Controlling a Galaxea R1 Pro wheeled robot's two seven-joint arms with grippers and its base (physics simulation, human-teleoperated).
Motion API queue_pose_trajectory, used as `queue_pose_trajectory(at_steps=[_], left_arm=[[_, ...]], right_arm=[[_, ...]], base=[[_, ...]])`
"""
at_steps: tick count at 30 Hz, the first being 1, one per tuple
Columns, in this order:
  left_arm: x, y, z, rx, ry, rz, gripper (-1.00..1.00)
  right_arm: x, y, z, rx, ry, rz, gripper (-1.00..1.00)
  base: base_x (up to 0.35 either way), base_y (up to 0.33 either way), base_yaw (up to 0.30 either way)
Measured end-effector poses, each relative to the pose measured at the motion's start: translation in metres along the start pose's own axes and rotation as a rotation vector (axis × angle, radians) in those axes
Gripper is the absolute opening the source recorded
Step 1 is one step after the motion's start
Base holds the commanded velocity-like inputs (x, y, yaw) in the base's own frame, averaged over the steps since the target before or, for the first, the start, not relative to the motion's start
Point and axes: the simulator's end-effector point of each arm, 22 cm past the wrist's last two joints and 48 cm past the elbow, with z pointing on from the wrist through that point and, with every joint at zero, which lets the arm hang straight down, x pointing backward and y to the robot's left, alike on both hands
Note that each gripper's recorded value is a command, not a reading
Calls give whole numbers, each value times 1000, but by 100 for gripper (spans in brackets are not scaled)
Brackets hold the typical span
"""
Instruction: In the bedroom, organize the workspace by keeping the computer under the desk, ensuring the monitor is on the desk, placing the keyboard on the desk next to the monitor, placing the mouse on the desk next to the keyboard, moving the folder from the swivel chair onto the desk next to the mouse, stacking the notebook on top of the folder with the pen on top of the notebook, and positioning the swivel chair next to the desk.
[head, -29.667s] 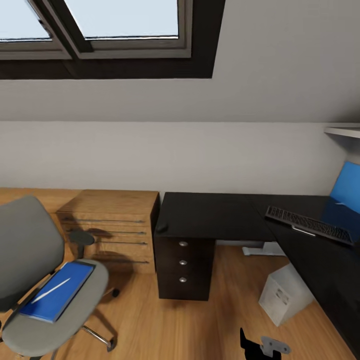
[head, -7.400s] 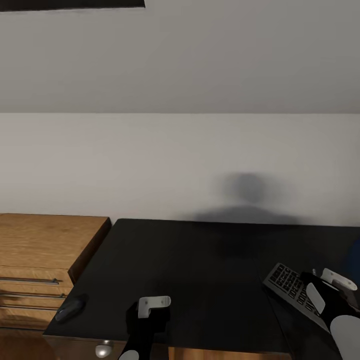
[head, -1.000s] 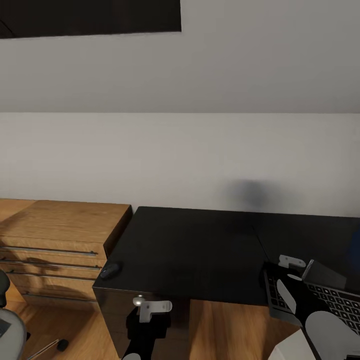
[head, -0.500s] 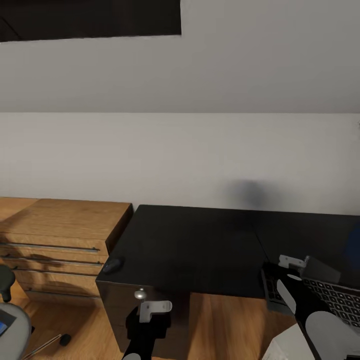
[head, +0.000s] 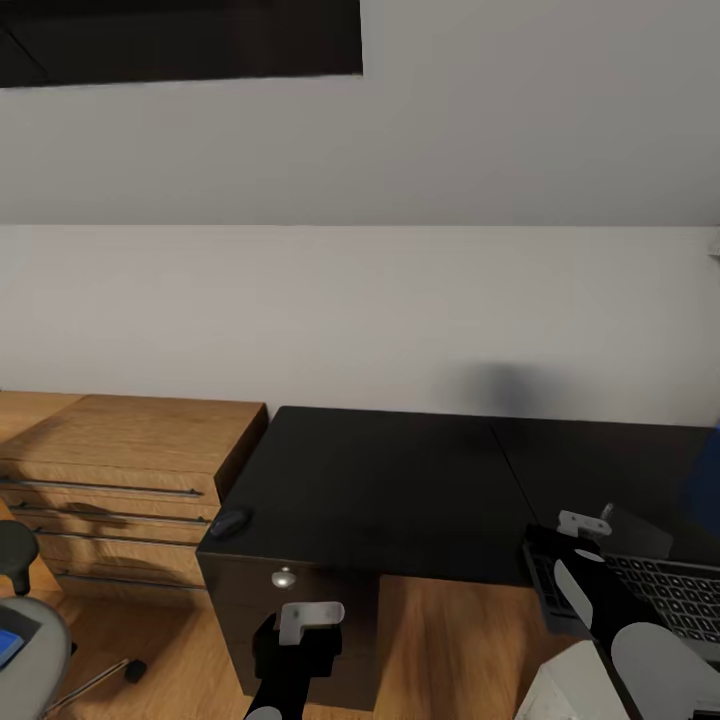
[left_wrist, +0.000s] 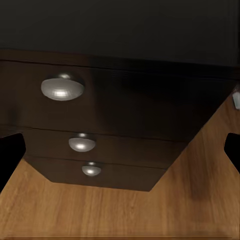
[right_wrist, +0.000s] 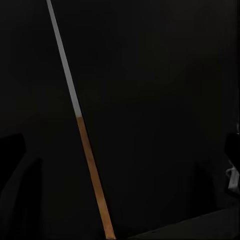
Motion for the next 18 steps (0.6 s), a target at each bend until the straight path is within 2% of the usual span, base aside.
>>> queue_pose_trajectory(at_steps=[12,18], left_arm=[[0,1,0,-1,0,0,100],[0,1,0,-1,0,0,100]], right_arm=[[0,0,0,1,-1,-1,100],[0,0,0,0,-3,-1,100]], base=[[-46,0,0],[-128,0,0]])
